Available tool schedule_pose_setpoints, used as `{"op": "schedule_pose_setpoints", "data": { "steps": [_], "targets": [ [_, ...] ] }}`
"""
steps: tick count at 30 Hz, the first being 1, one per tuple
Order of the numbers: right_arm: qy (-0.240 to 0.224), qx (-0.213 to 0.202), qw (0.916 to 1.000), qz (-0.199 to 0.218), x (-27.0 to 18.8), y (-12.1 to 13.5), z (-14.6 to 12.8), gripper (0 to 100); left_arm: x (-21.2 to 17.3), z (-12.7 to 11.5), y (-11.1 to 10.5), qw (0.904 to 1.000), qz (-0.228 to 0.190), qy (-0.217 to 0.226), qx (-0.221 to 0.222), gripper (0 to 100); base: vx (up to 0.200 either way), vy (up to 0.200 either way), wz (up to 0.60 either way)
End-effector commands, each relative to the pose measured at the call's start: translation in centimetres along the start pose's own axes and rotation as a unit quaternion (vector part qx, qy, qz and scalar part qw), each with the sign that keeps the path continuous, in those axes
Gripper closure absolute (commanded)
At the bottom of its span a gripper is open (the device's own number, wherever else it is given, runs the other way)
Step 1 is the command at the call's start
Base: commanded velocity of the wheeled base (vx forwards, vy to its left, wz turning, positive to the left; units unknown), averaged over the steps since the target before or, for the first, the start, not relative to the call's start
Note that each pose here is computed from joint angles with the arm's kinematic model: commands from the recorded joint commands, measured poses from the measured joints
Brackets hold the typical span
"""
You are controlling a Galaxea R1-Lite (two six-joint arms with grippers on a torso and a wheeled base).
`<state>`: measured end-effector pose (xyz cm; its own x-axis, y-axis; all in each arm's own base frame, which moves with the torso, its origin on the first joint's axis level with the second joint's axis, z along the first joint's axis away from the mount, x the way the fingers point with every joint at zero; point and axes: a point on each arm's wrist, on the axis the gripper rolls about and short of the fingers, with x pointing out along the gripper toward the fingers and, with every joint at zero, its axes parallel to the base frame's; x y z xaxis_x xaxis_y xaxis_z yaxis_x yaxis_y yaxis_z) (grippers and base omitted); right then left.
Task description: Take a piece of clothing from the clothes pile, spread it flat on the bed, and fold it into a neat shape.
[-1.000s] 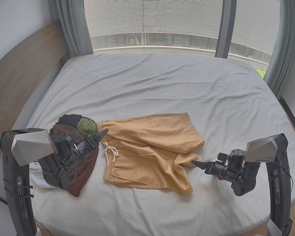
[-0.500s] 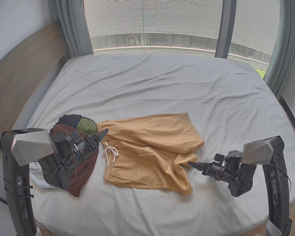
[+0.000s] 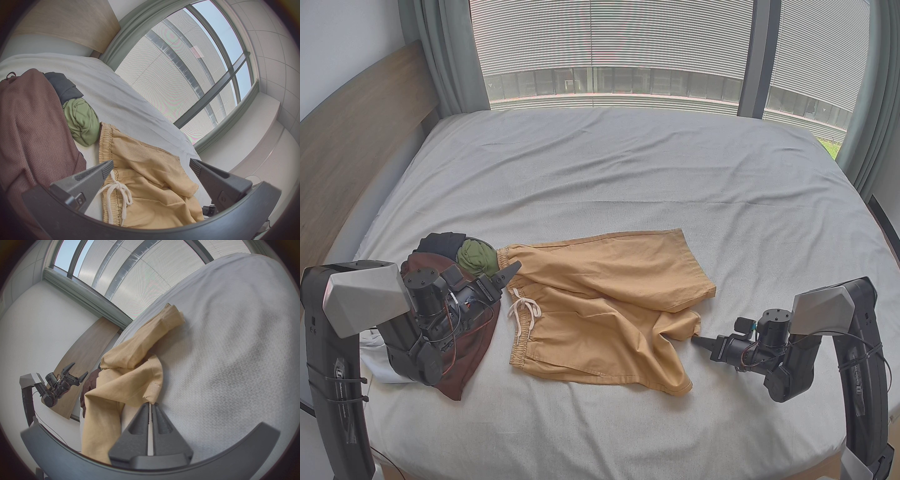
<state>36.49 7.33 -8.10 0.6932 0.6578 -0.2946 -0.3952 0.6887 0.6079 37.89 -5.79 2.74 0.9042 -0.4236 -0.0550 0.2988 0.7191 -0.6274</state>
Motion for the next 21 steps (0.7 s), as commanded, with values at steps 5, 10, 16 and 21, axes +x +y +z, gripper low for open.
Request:
{"op": "schedule_pose_setpoints", "data": {
  "steps": [5,10,16,21],
  "targets": [
    [-0.015,-0.012,0.9997,0.011,-1.3,1.9,1.8,100,0.0,0.0,0.0,1.0,-0.001,-0.001,0.0,0,0.0,0.0,0.0],
    [-0.017,-0.011,0.9998,0.007,-1.3,1.6,1.8,100,0.0,0.0,0.0,1.0,-0.001,-0.001,0.0,0,0.0,0.0,0.0],
    [-0.017,-0.008,0.9998,0.0,-1.1,0.7,1.5,100,0.0,0.0,0.0,1.0,-0.001,-0.001,0.0,0,0.0,0.0,0.0],
    [-0.026,-0.01,0.9996,-0.002,-1.2,0.3,2.0,0,0.0,0.0,0.0,1.0,-0.001,-0.001,0.0,0,0.0,0.0,0.0]
  ]
}}
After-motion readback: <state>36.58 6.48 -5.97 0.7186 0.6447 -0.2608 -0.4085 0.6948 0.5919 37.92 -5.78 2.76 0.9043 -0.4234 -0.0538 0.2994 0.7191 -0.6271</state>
